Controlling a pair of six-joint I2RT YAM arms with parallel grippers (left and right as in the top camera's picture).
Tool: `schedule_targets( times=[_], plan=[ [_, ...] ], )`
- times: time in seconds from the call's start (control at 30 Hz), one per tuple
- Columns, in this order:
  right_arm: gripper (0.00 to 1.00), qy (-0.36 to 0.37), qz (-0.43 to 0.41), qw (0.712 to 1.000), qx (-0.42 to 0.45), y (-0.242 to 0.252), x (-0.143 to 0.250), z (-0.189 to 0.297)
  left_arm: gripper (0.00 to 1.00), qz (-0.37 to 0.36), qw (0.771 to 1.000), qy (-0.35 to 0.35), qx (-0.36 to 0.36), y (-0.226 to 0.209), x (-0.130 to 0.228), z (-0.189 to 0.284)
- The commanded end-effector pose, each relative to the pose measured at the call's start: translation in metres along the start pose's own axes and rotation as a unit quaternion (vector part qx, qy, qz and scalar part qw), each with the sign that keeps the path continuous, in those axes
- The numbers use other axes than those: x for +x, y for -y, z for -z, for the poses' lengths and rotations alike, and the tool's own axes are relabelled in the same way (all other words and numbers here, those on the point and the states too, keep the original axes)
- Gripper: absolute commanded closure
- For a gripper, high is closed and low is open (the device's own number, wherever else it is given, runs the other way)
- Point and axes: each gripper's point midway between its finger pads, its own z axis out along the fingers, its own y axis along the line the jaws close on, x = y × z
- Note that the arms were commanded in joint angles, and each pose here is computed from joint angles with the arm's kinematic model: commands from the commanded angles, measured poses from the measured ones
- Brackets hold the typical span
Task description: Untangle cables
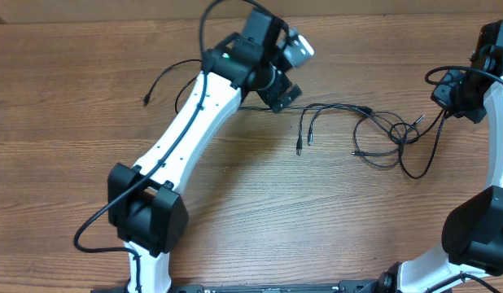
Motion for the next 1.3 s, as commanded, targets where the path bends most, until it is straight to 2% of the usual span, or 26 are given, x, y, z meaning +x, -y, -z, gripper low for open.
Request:
schedule_targets(
  times=[0.0,0.2,0.33,0.5,0.7,1.0,1.27],
  plan=[
    [0.96,0.023,0.014,1.0,-0.01,-0.004,-0.005,0.018,0.0,-0.074,0.996,-0.03,0.047,0.011,0.02,-0.039],
    [0.96,0.017,0.016,1.0,-0.008,-0.003,-0.002,0.018,0.0,-0.103,0.986,-0.095,0.095,0.027,0.065,-0.09],
    [0.96,0.015,0.016,1.0,-0.008,-0.003,-0.001,0.018,0.01,-0.114,0.983,-0.102,0.1,0.026,0.078,-0.115],
    [0.96,0.008,0.022,1.0,-0.007,-0.006,0.003,0.018,0.0,-0.119,0.986,-0.076,0.089,0.021,0.068,-0.126],
    [0.96,0.006,0.033,0.999,-0.01,-0.015,0.008,0.018,0.0,-0.119,0.986,-0.024,0.114,0.029,0.048,-0.127],
    [0.96,0.001,0.05,0.999,-0.014,-0.027,0.015,0.019,0.0,-0.12,0.986,-0.015,0.114,0.029,0.046,-0.135],
    [0.95,0.0,0.054,0.998,-0.015,-0.03,0.016,0.019,0.0,-0.116,0.985,-0.025,0.123,0.034,0.06,-0.156]
  ],
)
